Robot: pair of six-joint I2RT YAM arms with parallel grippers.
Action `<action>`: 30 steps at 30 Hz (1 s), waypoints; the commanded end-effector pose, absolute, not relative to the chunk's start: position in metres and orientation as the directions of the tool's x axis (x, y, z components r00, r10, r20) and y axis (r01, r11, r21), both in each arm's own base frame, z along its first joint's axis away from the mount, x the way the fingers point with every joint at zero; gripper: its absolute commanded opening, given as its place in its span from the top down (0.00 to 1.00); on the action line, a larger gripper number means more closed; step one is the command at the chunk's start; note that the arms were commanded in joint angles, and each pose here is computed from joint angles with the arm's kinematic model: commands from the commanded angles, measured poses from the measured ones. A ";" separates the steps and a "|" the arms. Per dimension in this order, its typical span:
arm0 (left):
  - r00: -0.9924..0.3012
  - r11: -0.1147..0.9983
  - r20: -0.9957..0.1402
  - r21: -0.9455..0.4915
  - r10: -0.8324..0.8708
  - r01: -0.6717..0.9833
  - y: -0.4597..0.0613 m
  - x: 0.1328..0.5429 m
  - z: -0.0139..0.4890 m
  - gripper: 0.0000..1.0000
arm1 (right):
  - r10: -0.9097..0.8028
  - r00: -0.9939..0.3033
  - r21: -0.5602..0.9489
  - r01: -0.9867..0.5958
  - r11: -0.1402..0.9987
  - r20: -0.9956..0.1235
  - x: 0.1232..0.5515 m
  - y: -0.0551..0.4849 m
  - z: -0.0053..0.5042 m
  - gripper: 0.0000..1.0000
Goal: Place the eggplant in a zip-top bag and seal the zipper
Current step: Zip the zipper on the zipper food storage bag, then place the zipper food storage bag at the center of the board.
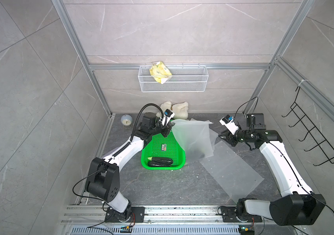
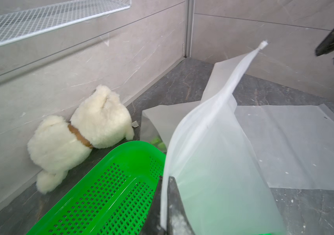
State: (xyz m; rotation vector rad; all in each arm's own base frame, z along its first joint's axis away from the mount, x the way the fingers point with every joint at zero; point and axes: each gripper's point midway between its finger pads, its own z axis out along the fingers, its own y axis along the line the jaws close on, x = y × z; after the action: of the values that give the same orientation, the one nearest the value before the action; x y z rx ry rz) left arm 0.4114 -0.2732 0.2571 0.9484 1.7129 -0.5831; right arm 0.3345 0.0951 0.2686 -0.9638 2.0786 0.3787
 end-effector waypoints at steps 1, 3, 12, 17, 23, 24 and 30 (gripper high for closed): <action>-0.075 0.524 -0.942 0.115 0.327 0.844 -0.288 0.408 0.274 1.00 | -0.514 -0.329 -0.070 -0.788 0.612 -0.792 0.327 0.107 0.293 0.69; -0.067 0.495 -0.932 0.128 0.357 0.860 -0.296 0.403 0.269 1.00 | -0.535 -0.309 -0.092 -0.798 0.596 -0.786 0.328 0.109 0.301 0.68; 0.033 0.371 -0.928 0.181 0.371 0.911 -0.333 0.376 0.277 1.00 | -0.607 -0.200 -0.155 -0.863 0.480 -0.769 0.340 0.134 0.309 0.59; 0.122 0.275 -0.922 0.233 0.368 0.933 -0.352 0.350 0.283 1.00 | -0.614 -0.141 -0.154 -0.903 0.402 -0.776 0.345 0.154 0.304 0.58; 0.192 0.197 -0.913 0.276 0.359 0.941 -0.363 0.327 0.289 1.00 | -0.644 -0.103 -0.161 -0.928 0.338 -0.758 0.354 0.165 0.291 0.57; 0.197 0.190 -0.912 0.279 0.359 0.941 -0.364 0.325 0.290 1.00 | -0.645 -0.098 -0.156 -0.933 0.324 -0.758 0.353 0.167 0.289 0.57; 0.209 0.178 -0.914 0.283 0.348 0.943 -0.365 0.317 0.295 1.00 | -0.632 -0.102 -0.096 -0.958 0.272 -0.768 0.347 0.179 0.279 0.57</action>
State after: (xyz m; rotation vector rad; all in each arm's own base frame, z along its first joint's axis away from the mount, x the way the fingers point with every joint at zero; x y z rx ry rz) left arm 0.3278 -0.3666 0.2645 1.3697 1.4439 -0.6842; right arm 0.3565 0.1690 0.2787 -1.3979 1.8415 0.4873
